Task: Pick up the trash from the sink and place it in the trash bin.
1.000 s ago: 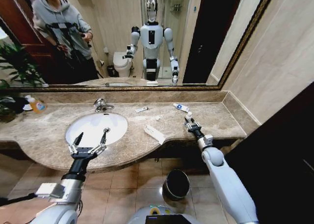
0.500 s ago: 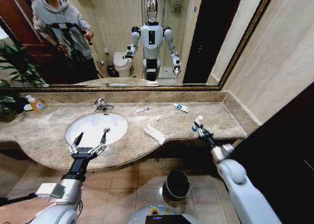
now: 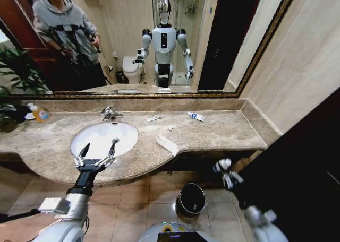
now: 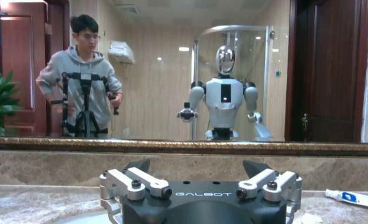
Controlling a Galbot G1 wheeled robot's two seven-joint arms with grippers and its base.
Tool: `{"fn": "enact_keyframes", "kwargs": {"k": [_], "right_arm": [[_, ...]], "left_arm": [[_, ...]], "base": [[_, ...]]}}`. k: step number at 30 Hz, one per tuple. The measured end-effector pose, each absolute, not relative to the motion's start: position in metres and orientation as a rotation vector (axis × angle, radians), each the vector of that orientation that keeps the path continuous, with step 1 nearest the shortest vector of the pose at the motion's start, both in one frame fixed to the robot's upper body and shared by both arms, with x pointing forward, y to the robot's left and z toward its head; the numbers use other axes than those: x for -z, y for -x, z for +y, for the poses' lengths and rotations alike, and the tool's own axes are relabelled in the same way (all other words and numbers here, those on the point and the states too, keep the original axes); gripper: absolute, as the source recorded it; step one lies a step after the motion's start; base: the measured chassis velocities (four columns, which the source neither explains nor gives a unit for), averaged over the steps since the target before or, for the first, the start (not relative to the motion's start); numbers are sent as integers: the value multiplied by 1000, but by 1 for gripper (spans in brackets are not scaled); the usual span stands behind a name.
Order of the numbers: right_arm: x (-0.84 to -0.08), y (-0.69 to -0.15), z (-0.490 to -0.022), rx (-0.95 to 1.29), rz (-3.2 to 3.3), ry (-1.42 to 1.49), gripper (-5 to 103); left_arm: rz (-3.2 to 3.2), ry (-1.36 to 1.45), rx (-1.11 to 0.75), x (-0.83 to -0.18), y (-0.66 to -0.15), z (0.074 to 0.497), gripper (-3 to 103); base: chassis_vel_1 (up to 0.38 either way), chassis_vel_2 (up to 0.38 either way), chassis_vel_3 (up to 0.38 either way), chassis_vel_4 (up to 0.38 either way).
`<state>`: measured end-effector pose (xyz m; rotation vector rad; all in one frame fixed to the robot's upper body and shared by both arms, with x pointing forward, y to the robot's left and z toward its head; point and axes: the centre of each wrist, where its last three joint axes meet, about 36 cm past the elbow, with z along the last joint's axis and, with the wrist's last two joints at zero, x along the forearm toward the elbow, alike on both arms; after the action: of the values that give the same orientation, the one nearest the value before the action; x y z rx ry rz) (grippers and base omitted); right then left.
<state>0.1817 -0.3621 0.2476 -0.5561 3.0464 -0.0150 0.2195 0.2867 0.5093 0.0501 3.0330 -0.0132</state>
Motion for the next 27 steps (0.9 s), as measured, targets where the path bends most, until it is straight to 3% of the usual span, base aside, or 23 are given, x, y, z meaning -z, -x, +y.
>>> {"fn": "enact_keyframes", "kwargs": {"k": [7,15,20,27], "right_arm": [[-183,-213,-355,148,3184,685,13],[-125,-255,-367,516,3469,833,13],[-99,-264,-367,614,3553,889,13],[-55,-285,-327,772,3593,1001,13]], "left_arm": [[3033,-50,13,-509,-219,287,100],[3033,-50,13,-509,-219,287,100],[3033,-50,13,-509,-219,287,100],[3033,-50,13,-509,-219,287,100]], "base": [[0,0,0,0],[0,0,0,0],[0,0,0,0],[0,0,0,0]]}}
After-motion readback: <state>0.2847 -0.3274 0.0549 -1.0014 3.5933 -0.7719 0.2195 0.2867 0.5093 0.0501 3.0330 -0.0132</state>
